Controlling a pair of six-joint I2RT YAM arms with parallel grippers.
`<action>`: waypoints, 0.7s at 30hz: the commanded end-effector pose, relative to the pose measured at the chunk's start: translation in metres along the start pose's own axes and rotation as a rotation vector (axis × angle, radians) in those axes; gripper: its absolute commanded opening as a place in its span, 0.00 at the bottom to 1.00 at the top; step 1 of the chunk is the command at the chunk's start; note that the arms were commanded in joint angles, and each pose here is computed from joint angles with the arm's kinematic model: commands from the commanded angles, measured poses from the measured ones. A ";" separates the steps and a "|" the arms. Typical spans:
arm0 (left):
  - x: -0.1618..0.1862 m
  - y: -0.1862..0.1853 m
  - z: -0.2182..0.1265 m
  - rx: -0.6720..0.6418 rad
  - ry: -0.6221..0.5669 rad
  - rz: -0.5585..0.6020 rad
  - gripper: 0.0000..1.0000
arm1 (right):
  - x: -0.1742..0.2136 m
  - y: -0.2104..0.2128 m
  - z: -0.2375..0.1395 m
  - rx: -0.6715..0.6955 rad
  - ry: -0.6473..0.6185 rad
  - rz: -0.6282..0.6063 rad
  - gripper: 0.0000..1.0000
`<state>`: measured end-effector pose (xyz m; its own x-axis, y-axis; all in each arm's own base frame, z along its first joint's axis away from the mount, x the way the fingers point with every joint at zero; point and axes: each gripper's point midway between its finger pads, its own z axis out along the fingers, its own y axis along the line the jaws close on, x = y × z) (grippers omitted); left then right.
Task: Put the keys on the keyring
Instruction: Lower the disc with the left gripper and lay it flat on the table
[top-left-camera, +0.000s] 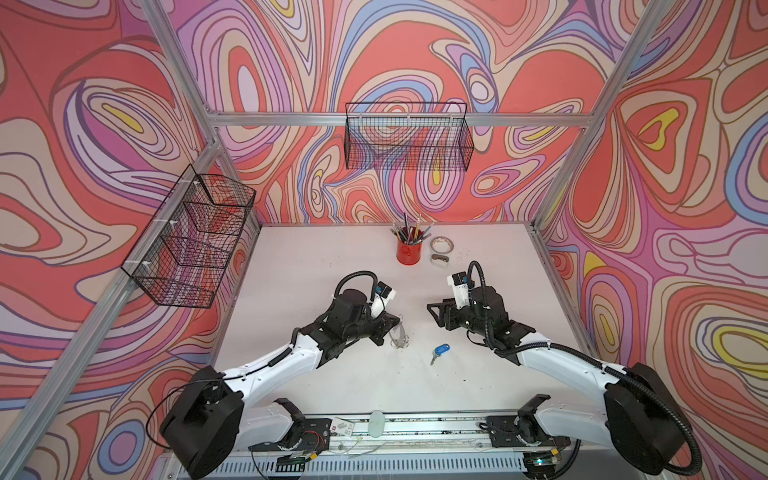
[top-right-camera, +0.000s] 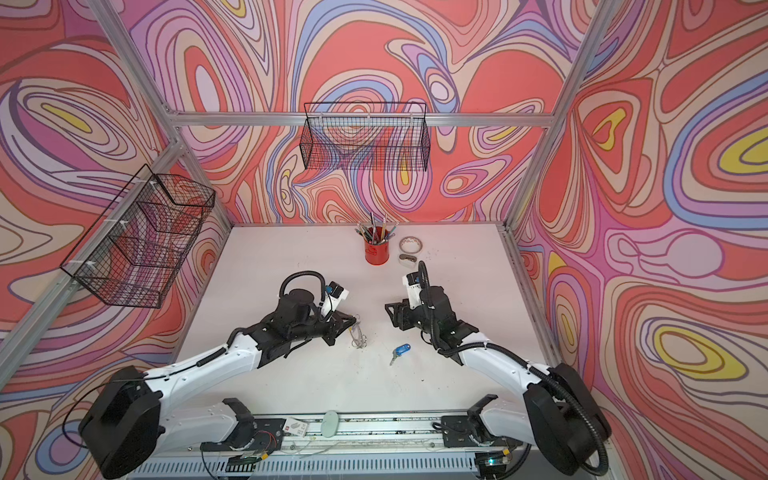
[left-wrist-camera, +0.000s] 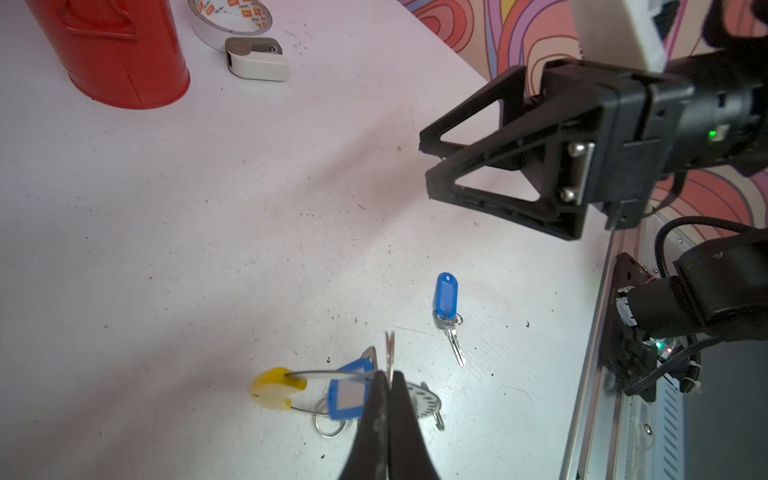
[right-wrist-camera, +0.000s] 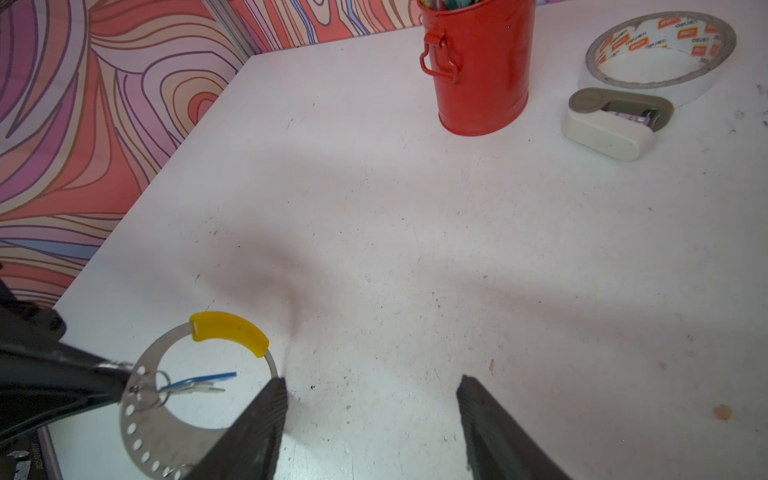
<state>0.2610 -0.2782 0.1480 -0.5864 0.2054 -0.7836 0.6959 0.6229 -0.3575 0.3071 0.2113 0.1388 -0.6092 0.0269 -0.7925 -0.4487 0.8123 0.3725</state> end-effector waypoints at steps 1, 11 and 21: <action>-0.011 0.015 0.021 -0.063 0.004 -0.061 0.00 | -0.007 0.004 0.001 -0.014 -0.011 0.003 0.70; -0.012 0.045 0.074 -0.150 0.090 -0.086 0.00 | 0.001 -0.002 0.001 0.011 0.005 -0.003 0.70; -0.006 0.070 0.090 -0.250 0.134 -0.064 0.00 | 0.007 -0.005 0.007 0.010 0.017 -0.009 0.70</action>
<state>0.3410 -0.3065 0.0830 -0.6929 0.2345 -0.6819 0.5548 0.7774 -0.2965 0.3070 0.2121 0.1308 -0.6249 0.0147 -0.7806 -0.4457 0.8142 0.3722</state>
